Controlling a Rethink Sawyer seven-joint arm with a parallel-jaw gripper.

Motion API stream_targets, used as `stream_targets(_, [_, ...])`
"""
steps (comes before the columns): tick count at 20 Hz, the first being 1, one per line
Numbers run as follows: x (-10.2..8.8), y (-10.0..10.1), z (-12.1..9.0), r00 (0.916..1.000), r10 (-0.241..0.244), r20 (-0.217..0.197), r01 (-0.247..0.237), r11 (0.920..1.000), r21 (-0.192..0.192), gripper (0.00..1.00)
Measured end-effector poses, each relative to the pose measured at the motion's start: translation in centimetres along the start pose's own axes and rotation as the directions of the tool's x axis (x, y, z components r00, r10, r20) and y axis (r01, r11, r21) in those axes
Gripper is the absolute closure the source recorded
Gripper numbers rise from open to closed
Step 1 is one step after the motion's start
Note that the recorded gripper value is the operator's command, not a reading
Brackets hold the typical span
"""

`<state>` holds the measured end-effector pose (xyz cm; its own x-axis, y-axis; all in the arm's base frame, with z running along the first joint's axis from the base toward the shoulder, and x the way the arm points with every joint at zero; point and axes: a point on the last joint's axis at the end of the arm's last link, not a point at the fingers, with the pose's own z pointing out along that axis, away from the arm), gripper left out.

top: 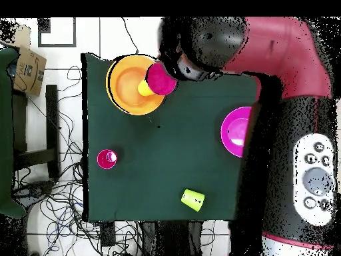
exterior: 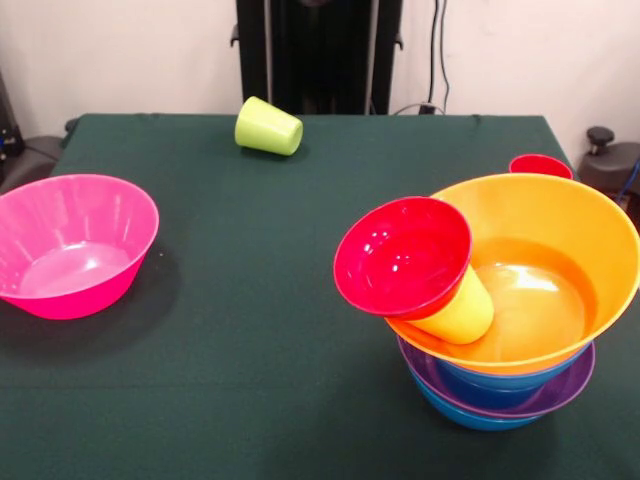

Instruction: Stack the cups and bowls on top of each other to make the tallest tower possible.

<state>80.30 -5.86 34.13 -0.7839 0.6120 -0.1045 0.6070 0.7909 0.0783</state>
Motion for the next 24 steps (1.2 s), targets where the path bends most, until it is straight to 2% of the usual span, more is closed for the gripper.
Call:
stream_targets(2, [-0.6,-1.8,0.2,0.9998,0.018,-0.005,-0.018,0.9998,0.002,0.00])
stream_targets(6, [-1.3,-3.7,1.1,0.9997,0.023,-0.004,-0.023,0.9997,-0.001,0.00])
stream_targets(11, [-2.1,-6.7,3.5,0.9999,-0.002,0.016,0.003,0.9998,-0.020,0.00])
stream_targets(16, [-2.7,-10.0,6.3,0.9975,-0.043,0.056,0.045,0.9985,-0.032,0.00])
stream_targets(17, [-2.9,-11.3,7.4,0.9957,-0.057,0.073,0.060,0.9976,-0.035,0.00])
stream_targets(24, [-3.1,-13.6,9.8,0.9910,-0.083,0.104,0.088,0.9952,-0.043,0.00])
